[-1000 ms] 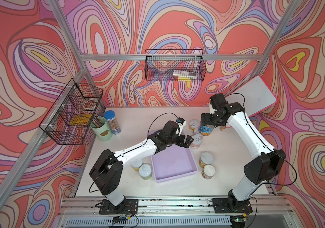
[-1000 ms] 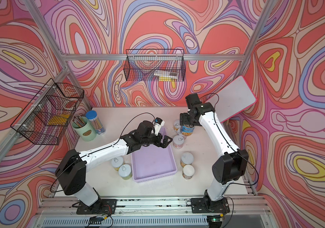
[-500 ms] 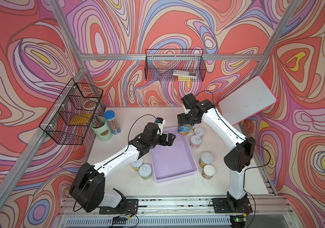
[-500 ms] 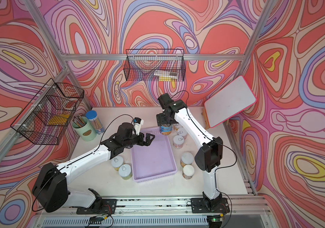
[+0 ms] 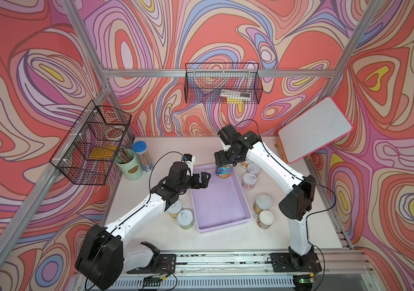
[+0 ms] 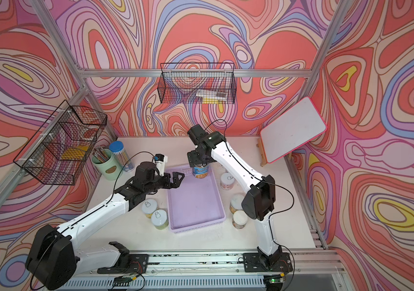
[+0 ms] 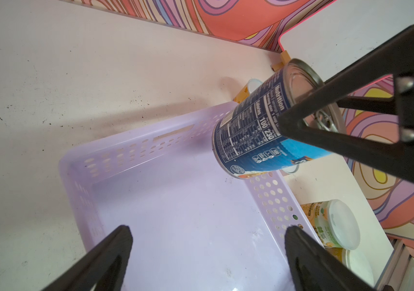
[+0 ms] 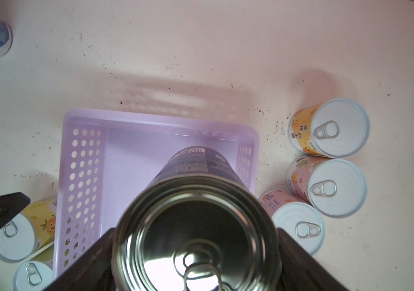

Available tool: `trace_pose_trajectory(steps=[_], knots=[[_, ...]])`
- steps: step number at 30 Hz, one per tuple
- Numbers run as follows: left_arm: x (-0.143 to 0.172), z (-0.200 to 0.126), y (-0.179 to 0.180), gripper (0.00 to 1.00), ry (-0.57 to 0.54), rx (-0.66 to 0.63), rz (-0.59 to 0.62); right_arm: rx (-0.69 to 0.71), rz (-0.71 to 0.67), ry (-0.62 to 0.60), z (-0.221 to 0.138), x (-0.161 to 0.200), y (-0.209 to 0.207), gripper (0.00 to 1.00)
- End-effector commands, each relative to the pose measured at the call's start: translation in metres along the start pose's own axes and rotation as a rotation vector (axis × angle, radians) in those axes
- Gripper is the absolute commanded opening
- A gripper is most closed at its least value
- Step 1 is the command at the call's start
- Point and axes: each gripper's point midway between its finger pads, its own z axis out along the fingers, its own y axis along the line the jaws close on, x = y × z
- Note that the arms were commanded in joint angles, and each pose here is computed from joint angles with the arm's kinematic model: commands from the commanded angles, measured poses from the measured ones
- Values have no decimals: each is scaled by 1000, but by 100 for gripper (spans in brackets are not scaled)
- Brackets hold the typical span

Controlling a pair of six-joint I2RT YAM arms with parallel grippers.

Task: Put the canned food in the basket
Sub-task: Place the canned food in the basket.

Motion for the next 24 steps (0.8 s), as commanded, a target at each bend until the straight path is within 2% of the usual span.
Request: trace_pose_trajectory(steps=[1, 14, 24], knots=[[4, -3, 4, 99, 4, -9, 3, -45, 17, -98, -12, -19, 12, 37], [32, -10, -2, 99, 32, -18, 60, -20, 40, -40, 24, -7, 4, 36], [52, 1, -17, 99, 80, -6, 101, 40, 51, -27, 46, -11, -10, 35]])
